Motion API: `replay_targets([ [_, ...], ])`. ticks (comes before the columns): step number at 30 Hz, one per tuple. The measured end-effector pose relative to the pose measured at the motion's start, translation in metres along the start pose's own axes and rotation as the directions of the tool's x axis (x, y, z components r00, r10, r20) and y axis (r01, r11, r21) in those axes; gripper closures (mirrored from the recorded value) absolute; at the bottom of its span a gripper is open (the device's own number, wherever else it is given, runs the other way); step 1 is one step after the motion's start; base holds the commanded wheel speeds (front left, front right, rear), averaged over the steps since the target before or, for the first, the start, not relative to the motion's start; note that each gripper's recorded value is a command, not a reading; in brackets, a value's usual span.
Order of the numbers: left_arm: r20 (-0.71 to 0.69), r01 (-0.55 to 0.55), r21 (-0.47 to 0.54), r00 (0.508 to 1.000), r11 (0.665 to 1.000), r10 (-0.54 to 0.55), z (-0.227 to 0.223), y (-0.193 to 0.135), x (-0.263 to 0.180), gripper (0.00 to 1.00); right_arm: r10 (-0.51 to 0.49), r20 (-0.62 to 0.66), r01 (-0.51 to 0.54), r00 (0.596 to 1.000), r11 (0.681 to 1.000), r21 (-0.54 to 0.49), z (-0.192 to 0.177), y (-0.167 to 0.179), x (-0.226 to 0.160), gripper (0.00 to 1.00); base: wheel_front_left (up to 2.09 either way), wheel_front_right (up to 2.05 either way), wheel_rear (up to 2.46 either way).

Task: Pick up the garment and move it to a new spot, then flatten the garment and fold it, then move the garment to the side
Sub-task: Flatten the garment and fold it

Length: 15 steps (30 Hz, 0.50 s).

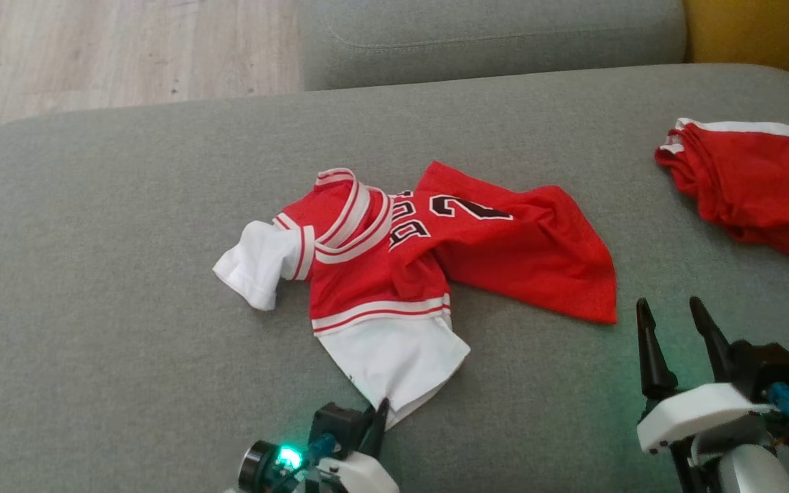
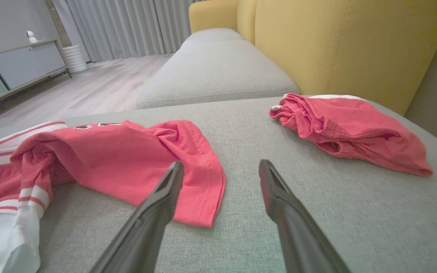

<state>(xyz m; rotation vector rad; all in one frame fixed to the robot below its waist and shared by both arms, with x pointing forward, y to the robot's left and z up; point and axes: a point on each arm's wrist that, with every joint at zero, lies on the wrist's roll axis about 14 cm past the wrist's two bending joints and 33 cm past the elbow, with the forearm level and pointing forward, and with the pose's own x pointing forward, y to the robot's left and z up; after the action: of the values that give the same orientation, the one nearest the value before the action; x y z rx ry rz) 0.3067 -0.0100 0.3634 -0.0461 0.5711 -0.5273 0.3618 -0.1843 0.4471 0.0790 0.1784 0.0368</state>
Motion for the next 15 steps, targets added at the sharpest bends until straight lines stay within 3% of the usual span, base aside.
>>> replay_targets([
  [15, 0.195, -0.200, -0.113, 0.956, 0.973, 0.219, 0.042, 0.065, -0.022, 1.00, 0.009, -0.286, -0.028, 0.958, 0.998, -0.062, -0.054, 0.006, 0.039, 0.00, 0.00, 0.00, 0.00],
])
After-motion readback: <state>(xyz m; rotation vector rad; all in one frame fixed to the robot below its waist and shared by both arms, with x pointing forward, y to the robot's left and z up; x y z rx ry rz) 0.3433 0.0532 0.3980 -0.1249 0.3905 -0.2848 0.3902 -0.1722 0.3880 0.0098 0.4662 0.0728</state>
